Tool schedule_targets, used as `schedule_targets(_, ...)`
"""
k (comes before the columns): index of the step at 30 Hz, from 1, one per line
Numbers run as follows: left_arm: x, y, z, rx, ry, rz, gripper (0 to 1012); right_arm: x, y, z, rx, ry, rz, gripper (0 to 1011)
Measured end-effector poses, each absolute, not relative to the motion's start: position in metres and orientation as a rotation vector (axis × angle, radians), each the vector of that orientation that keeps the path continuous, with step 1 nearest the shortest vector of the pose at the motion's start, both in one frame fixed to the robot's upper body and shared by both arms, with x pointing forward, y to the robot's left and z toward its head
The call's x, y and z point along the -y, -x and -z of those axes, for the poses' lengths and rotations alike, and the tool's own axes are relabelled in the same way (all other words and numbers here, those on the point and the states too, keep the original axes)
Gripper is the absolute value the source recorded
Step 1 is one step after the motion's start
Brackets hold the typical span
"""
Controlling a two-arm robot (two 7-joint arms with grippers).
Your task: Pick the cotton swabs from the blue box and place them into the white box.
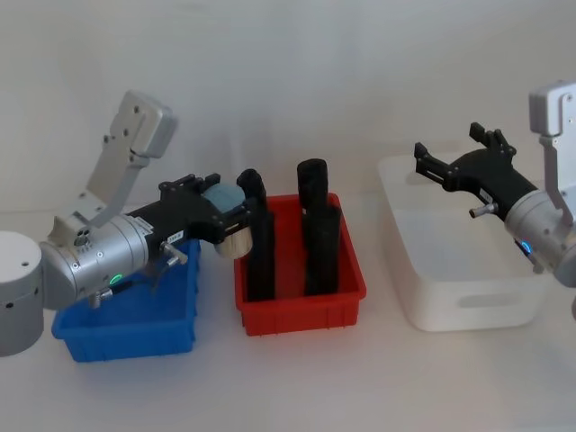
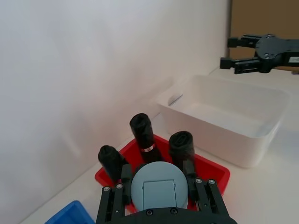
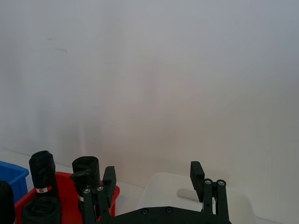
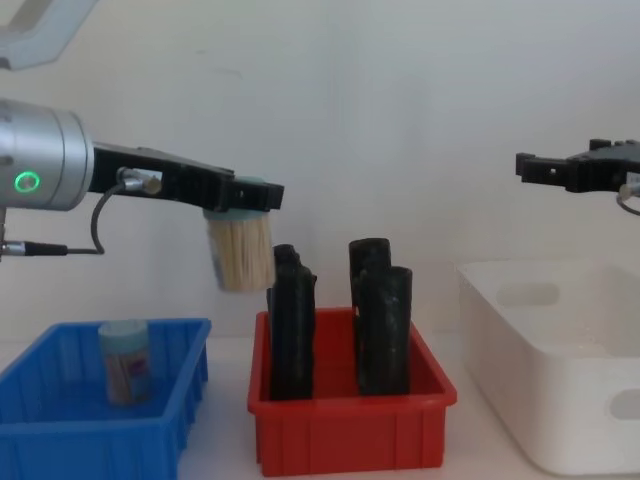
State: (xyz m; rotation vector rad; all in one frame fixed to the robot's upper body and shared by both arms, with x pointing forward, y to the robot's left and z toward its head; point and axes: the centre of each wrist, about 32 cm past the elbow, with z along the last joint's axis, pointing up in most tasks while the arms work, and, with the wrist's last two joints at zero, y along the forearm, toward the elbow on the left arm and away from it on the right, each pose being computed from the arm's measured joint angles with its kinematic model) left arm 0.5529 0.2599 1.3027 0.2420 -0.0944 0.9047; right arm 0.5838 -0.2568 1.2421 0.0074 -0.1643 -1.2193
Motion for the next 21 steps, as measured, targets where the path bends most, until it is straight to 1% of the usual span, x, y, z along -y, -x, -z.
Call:
schedule_targets(4,-0.251,-0.553,-1.311,0.113,-0.238,-0.830,670,0.257,-0.584,-1.242,0.164,-0.007,1.219,1002)
schedule_targets(5,-0.251,-0.553,-1.311,0.113,-0.238,-0.830,670,0.257,-0.584,-1.242,0.164,-0.007,1.219,1001)
schedule_targets(11,-0.235,-0.555,-1.322,0.139,-0.232,-0.720,670,0.257,-0.584,-1.242,0.164,-0.007,1.219,1001)
schedule_targets(12,-0.235,-0.555,-1.322,0.139,-0.232,-0.720,670,0.257,-0.584,-1.242,0.164,-0.007,1.219,1001)
schedule_targets(17,-0.220,-0.559,-1.331,0.157,-0.229,-0.635,671,0.257,-0.584,-1.242,0.164,-0.007,1.219,1001)
schedule_targets(21,-0.214,-0.560,-1.334,0.165,-0.229,-0.600,670,0.257,-0.584,-1.242,0.164,-0.007,1.215,1001)
